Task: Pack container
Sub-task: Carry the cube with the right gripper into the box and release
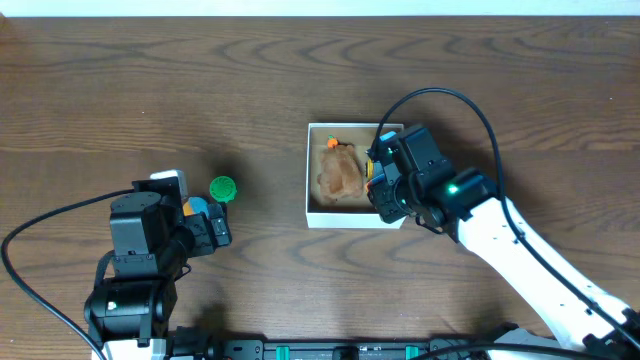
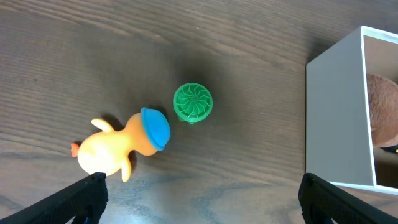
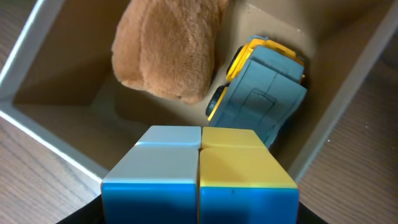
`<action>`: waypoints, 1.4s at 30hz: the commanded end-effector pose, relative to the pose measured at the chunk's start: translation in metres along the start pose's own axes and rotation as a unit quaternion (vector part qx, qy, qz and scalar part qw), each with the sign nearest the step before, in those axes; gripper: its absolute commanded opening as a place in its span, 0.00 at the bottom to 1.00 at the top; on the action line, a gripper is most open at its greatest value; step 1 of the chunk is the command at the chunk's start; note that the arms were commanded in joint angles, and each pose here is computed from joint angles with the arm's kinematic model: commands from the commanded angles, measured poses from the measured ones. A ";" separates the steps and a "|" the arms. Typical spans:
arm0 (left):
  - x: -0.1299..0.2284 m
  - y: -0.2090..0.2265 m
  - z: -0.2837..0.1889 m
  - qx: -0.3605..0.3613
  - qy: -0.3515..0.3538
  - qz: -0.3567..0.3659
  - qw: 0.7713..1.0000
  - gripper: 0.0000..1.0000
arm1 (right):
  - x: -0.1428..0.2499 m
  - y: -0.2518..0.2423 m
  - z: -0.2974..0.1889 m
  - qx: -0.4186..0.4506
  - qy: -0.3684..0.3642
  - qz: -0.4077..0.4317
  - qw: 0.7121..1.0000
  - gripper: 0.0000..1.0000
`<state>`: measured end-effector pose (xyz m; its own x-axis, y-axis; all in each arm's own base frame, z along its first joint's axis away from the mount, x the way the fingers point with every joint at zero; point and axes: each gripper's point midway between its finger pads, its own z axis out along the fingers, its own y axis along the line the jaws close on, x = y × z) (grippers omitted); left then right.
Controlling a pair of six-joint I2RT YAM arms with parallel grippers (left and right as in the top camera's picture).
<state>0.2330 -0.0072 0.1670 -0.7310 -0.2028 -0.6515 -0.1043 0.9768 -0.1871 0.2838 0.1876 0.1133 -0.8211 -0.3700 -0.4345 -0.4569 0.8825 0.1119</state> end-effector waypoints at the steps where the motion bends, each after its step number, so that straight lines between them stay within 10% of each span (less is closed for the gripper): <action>1: -0.007 0.001 -0.004 -0.003 -0.009 -0.006 1.000 0.98 | -0.003 0.001 0.004 0.005 0.000 -0.013 1.000 0.10; 16: -0.007 0.001 -0.004 -0.003 -0.009 -0.006 1.000 0.98 | -0.001 0.000 0.010 0.006 0.009 -0.012 1.000 0.61; 33: -0.007 0.001 -0.004 -0.003 -0.009 -0.006 1.000 0.98 | -0.014 -0.003 0.010 0.016 -0.017 -0.013 1.000 0.61; 42: -0.007 0.001 -0.004 -0.003 -0.009 -0.006 1.000 0.98 | -0.074 -0.093 -0.051 0.212 -0.128 0.139 0.959 0.99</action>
<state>0.2330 -0.0072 0.1670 -0.7310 -0.2028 -0.6515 -0.1043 0.9768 -0.1871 0.3306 0.1679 0.1318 -0.7928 -0.2900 -0.5361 -0.3215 0.9462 -0.0363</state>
